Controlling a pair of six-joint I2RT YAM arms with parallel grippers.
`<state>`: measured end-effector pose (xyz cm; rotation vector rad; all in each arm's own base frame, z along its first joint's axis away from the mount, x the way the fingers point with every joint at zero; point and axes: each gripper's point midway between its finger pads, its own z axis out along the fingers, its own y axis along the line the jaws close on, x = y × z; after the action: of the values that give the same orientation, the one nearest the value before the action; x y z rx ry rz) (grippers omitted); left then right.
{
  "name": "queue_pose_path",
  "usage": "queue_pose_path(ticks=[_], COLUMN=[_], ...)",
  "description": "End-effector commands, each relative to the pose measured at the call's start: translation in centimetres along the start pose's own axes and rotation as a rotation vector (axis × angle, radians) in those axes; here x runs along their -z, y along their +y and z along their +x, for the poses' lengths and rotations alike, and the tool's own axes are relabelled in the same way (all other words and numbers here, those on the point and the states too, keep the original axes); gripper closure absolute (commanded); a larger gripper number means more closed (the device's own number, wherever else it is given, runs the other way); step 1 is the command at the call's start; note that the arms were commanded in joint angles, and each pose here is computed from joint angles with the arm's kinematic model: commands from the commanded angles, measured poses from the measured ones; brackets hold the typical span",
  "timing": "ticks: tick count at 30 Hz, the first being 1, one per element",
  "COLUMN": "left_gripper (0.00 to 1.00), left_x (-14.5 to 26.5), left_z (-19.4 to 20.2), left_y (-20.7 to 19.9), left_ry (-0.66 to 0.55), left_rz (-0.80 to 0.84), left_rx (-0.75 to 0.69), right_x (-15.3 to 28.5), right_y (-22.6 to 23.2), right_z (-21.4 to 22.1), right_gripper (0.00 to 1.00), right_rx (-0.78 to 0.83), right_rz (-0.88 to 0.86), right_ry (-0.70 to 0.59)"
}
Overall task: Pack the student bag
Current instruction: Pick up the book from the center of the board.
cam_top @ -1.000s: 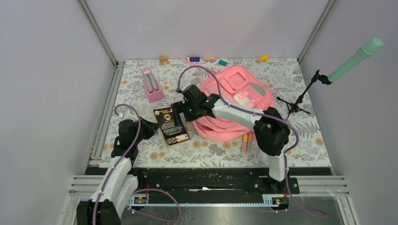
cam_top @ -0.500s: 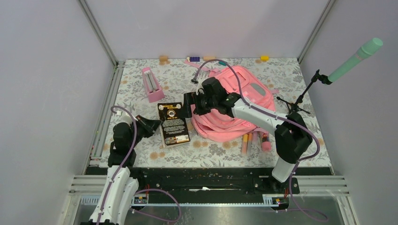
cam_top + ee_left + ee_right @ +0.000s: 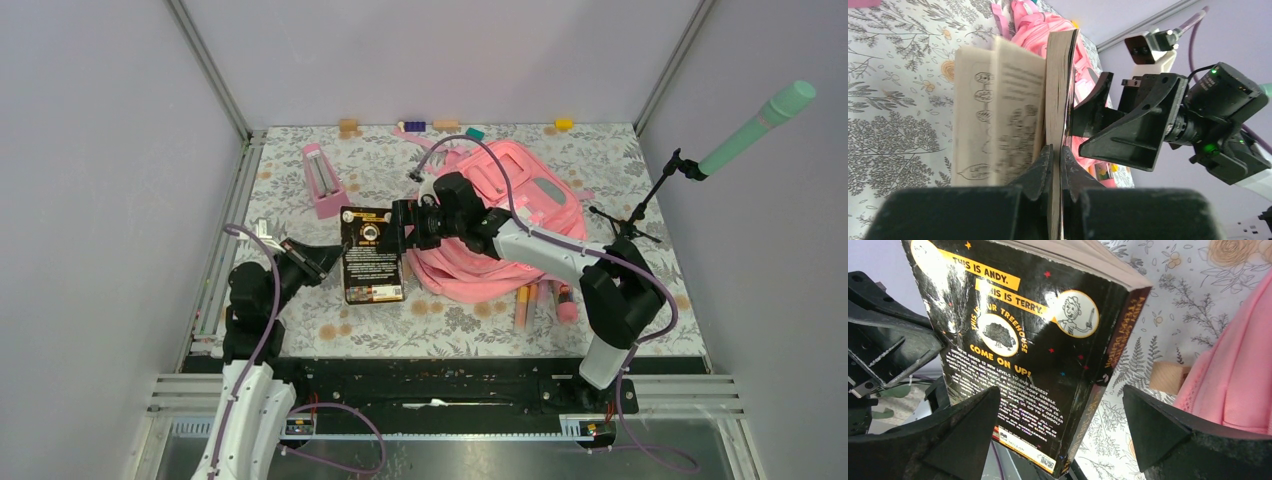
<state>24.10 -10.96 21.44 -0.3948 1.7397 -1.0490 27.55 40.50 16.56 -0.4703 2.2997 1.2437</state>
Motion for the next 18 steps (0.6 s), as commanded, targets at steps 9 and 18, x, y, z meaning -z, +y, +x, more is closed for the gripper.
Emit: queue_pose_path(ticks=[9,18], left_gripper=[1.0,1.0], left_x=[1.2,1.0], left_z=[-3.9,-3.5], left_y=[-7.9,-7.6], left_ry=[-0.101,-0.081], left_rz=[0.255,0.258], left_rx=[-0.022,-0.004], right_x=[2.4,5.9], right_y=[6.2,10.2], right_z=[-2.6,-4.2], right_gripper=[0.1,0.55], right_rx=[0.016,0.026], right_rz=[-0.242,-0.382], right_ry=[-0.124,-0.228])
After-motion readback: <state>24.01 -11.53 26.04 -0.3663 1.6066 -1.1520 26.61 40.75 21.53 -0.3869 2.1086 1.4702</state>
